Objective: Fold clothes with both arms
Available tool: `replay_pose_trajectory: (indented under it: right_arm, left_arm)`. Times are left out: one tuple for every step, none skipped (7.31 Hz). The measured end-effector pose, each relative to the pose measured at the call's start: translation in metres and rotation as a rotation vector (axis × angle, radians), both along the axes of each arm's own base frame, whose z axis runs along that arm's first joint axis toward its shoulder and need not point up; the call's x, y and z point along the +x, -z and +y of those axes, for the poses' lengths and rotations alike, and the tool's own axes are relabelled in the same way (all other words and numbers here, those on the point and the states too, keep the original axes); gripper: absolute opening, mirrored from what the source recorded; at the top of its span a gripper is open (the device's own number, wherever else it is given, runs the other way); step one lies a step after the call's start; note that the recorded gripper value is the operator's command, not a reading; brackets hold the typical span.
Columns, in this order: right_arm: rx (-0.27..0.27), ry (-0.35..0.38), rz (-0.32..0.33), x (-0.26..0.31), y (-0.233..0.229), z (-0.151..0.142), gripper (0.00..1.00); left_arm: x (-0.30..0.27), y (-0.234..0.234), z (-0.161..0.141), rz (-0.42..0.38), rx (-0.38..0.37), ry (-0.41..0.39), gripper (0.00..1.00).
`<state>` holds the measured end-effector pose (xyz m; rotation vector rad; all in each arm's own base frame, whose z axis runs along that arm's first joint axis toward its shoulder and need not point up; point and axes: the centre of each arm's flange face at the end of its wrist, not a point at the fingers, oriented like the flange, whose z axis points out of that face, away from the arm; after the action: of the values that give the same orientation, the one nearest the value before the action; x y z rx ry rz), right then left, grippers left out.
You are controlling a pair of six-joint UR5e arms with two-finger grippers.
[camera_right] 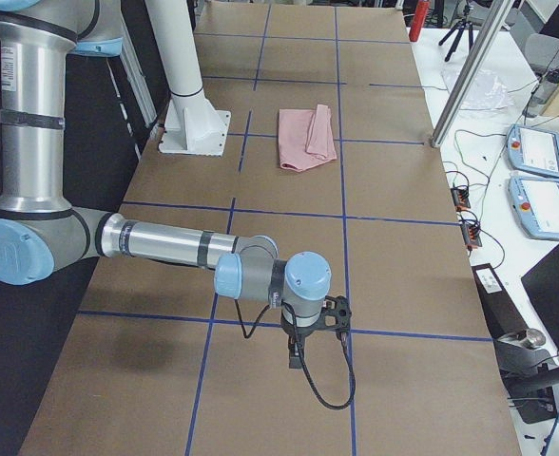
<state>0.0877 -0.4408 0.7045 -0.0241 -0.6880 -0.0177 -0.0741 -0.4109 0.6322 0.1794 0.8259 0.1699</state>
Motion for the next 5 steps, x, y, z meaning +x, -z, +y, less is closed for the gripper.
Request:
replay_pose_trajectory:
  right_arm:
    - [0.001, 0.000, 0.000, 0.0000, 0.0003, -0.0001, 1.00]
    - [0.001, 0.000, 0.000, 0.0000, 0.0005, -0.0001, 1.00]
    - [0.002, 0.000, 0.000, 0.0000, 0.0006, -0.0002, 1.00]
    - [0.002, 0.000, 0.000, 0.0000, 0.0006, -0.0002, 1.00]
    - [0.002, 0.000, 0.000, 0.0000, 0.0007, -0.0002, 1.00]
  left_arm:
    - [-0.0019, 0.0018, -0.0027, -0.031, 0.012, 0.000, 1.00]
    - [-0.0030, 0.0053, -0.0055, -0.052, 0.025, 0.000, 1.00]
    - [-0.0033, 0.0075, -0.0071, -0.062, 0.031, 0.000, 1.00]
    - [-0.0035, 0.0085, -0.0078, -0.065, 0.034, 0.000, 1.00]
    - [-0.0036, 0.0085, -0.0075, -0.067, 0.033, 0.000, 1.00]
